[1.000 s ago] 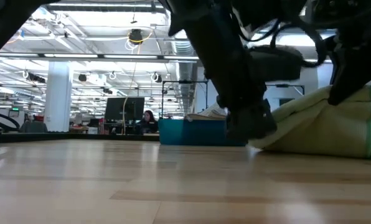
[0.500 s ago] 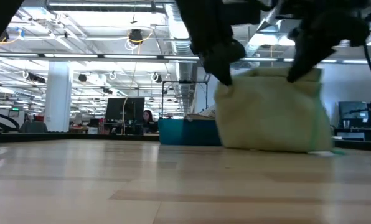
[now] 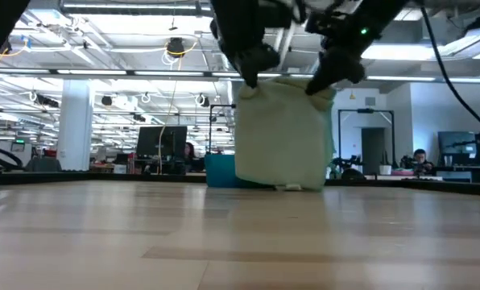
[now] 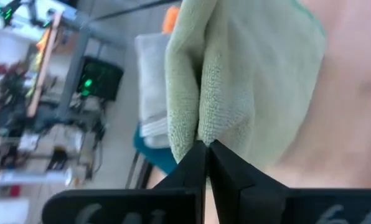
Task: Fold microfiber towels
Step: Put the folded green microfiber cloth into the blue bin, then return to Home Position
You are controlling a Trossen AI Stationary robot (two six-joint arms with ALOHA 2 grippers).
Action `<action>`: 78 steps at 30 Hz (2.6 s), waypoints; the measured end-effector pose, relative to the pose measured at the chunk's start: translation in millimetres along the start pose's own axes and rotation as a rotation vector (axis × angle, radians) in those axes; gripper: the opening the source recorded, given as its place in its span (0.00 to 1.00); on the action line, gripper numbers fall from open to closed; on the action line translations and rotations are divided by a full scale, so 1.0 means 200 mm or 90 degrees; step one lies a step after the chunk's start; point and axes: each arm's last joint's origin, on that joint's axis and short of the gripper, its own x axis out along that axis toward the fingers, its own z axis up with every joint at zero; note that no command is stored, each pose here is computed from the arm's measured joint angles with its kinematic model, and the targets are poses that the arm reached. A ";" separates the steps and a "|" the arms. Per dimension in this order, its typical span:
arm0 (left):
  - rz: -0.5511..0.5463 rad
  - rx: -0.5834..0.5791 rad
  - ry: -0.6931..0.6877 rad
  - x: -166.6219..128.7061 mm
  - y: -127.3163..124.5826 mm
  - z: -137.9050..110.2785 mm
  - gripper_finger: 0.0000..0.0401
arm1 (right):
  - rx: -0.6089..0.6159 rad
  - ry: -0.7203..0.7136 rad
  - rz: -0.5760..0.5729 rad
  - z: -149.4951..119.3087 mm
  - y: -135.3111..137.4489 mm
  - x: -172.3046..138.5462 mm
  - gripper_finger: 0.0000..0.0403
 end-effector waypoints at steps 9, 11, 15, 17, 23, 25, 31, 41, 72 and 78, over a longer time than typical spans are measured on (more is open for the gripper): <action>0.074 -0.067 0.083 0.31 0.26 0.00 0.00 | 0.005 -0.013 -0.041 -0.03 -0.24 0.20 0.02; 0.076 -0.083 0.098 0.36 0.30 -0.01 0.00 | -0.003 -0.004 -0.046 -0.04 -0.26 0.26 0.03; 0.073 -0.103 0.122 0.46 0.38 -0.02 0.00 | -0.016 -0.004 -0.075 -0.05 -0.30 0.35 0.03; 0.067 -0.110 0.131 0.51 0.42 -0.03 0.00 | -0.027 -0.001 -0.087 -0.06 -0.32 0.40 0.03; 0.039 -0.133 0.128 0.63 0.54 -0.03 0.00 | -0.034 0.011 -0.123 -0.09 -0.36 0.52 0.03; 0.045 -0.144 0.130 0.67 0.58 -0.03 0.00 | -0.028 0.006 -0.137 -0.09 -0.38 0.54 0.03; 0.010 -0.181 0.145 0.76 0.67 -0.07 0.00 | -0.041 -0.003 -0.154 -0.10 -0.41 0.58 0.03; 0.002 -0.163 0.135 0.82 0.73 -0.07 0.10 | -0.059 -0.015 -0.183 -0.09 -0.43 0.58 0.11; 0.081 -0.105 0.164 0.52 0.84 -0.12 0.36 | -0.013 -0.012 -0.236 0.05 -0.25 0.19 0.34; 0.070 -0.096 0.185 0.23 0.96 -0.21 0.16 | 0.054 -0.095 -0.190 0.03 -0.22 -0.16 0.06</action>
